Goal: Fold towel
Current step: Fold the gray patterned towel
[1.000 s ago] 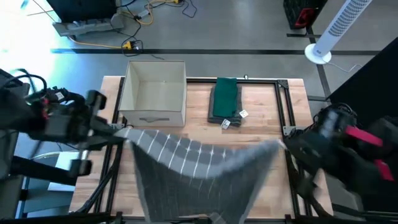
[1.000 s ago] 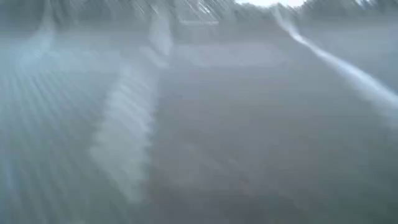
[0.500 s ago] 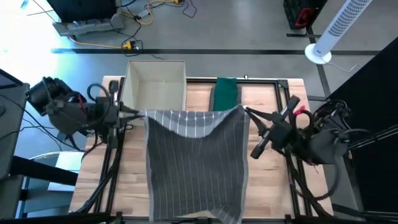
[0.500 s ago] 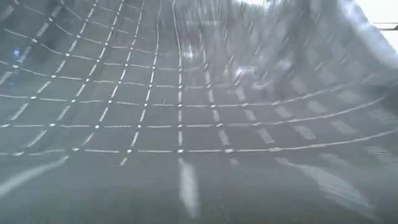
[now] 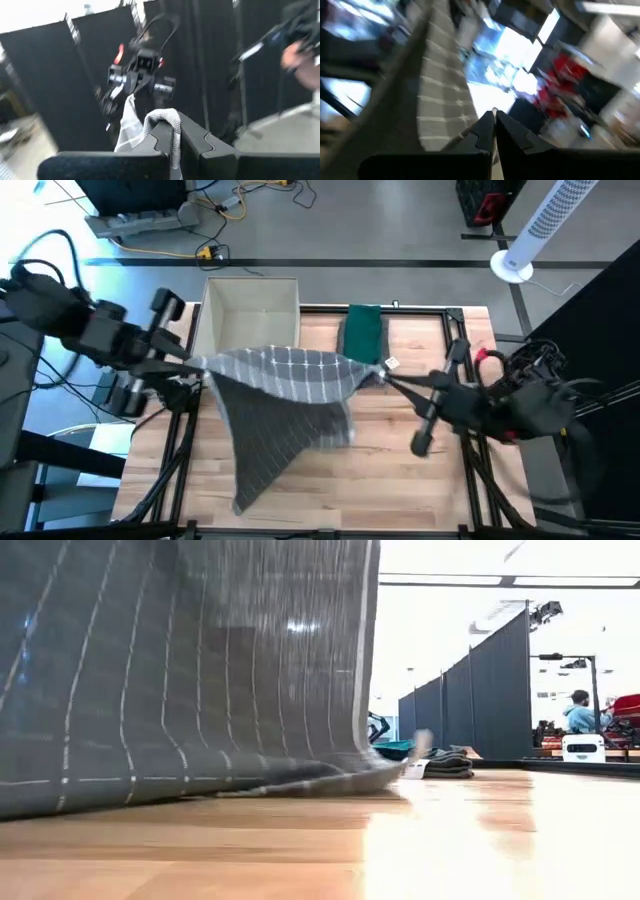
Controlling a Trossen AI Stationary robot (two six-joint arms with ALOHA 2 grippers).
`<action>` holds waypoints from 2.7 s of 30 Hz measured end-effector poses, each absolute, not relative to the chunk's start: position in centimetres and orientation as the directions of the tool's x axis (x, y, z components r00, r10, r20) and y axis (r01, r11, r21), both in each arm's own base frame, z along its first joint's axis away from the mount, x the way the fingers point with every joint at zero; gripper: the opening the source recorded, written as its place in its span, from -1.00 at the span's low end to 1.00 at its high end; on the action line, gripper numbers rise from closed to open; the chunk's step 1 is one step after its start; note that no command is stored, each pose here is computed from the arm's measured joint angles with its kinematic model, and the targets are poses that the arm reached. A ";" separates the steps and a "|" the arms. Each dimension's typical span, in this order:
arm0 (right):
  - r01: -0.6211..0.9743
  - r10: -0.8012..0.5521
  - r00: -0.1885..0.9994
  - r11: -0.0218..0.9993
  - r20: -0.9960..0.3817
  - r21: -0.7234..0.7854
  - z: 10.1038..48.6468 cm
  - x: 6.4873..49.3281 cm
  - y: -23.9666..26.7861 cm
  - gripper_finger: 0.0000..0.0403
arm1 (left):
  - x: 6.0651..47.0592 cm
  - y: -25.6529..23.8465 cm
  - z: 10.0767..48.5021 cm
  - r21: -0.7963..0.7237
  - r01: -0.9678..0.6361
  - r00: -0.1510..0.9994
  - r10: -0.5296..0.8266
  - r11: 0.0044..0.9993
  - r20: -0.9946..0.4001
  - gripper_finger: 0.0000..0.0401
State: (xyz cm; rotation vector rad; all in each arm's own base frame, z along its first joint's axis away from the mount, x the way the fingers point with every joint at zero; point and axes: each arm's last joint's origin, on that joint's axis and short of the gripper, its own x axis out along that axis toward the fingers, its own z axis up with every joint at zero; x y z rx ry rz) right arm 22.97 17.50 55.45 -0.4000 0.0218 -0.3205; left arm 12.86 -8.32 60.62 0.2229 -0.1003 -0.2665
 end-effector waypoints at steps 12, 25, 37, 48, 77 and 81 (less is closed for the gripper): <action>0.180 0.016 0.927 0.858 0.375 -0.481 59.5 18.8 20.8 -1.00 | 10.7 -8.6 63.6 0.324 0.261 0.854 -0.374 0.909 0.361 -1.00; 0.102 0.317 0.774 0.792 0.548 -0.602 60.7 15.0 23.3 -1.00 | 12.3 -10.8 64.7 0.313 0.296 0.753 -0.422 0.902 0.505 -1.00; 0.113 0.412 0.708 0.736 0.574 -0.667 60.8 12.7 24.6 -1.00 | 16.0 -16.4 63.7 0.356 0.315 0.698 -0.469 0.880 0.541 -1.00; 0.113 0.428 0.699 0.725 0.573 -0.679 60.8 11.9 25.0 -1.00 | 18.5 -19.5 62.6 0.297 0.328 0.698 -0.441 0.897 0.564 -1.00; 0.229 -0.143 0.971 0.795 0.193 -0.562 57.9 17.9 22.3 -1.00 | 17.6 -15.5 61.6 0.203 0.298 0.884 -0.350 0.933 0.309 -0.95; 0.155 -0.080 0.985 0.809 0.154 -0.568 57.1 17.6 23.1 -1.00 | 17.6 -15.2 61.9 0.138 0.322 0.876 -0.350 0.937 0.332 -0.95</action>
